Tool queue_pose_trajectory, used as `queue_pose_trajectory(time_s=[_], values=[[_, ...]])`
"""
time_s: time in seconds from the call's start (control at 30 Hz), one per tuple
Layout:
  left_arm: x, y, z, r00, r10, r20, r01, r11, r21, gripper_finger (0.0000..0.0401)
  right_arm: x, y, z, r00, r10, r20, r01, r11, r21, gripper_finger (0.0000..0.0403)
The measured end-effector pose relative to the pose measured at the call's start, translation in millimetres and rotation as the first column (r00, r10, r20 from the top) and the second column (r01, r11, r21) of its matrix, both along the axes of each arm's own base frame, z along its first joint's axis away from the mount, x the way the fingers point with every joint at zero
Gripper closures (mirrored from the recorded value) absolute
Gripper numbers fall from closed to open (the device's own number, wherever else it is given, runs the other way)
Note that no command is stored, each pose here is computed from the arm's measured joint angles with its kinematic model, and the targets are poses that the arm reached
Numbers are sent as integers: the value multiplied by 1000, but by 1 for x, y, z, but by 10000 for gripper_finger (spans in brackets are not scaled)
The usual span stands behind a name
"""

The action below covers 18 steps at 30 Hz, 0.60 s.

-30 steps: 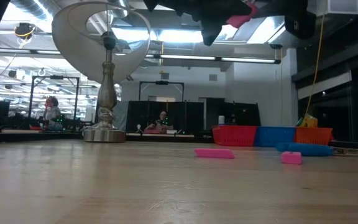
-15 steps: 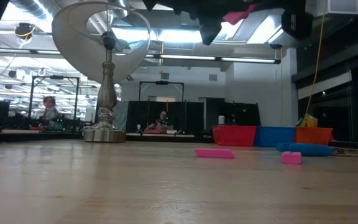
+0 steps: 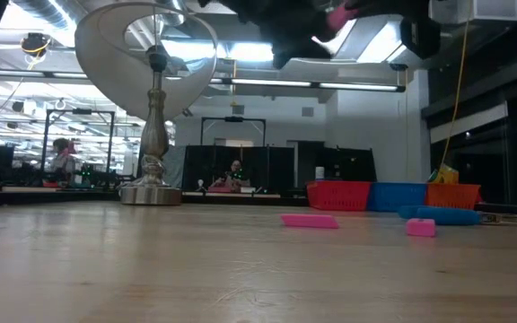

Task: Pick & Place School Supplies
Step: Put the pink eraser into the red bin

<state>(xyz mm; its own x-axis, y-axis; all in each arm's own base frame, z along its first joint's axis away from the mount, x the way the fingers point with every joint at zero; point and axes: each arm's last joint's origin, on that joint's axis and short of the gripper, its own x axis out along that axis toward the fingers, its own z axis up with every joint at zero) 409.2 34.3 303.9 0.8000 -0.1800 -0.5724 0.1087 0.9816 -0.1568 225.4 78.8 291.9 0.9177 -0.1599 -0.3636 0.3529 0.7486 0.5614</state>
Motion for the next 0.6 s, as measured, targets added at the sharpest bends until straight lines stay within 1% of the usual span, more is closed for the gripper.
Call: queue_pose_trajectory(time_s=[0.1, 0.17, 0.23, 0.3, 0.4, 0.5, 0.6], values=[[-13, 2, 4, 998, 11, -70, -6, 998, 69, 175, 0, 1, 0, 1000, 6, 1, -6, 1000, 7, 386], [-23, 1, 10, 994, 31, -103, -21, 995, 98, 164, -1, 0, 1, 1000, -21, 3, 21, 1000, -4, 386], [-31, -5, 15, 990, 24, -138, -10, 995, 100, 161, 0, -5, 0, 996, -90, 7, 90, 996, -14, 386], [-40, -16, 19, 985, 14, -174, 0, 997, 79, 162, 1, -14, -1, 986, -164, 2, 164, 986, -24, 386], [-54, -36, 31, 980, 32, -194, -16, 997, 81, 169, 4, -32, -7, 964, -263, -45, 262, 965, -17, 386], [-72, -60, 40, 965, 108, -240, -79, 989, 128, 176, 7, -52, -18, 926, -351, -135, 351, 936, -30, 386], [-92, -86, 43, 925, 235, -298, -188, 966, 177, 180, 9, -75, -30, 882, -407, -236, 409, 911, -39, 386]])
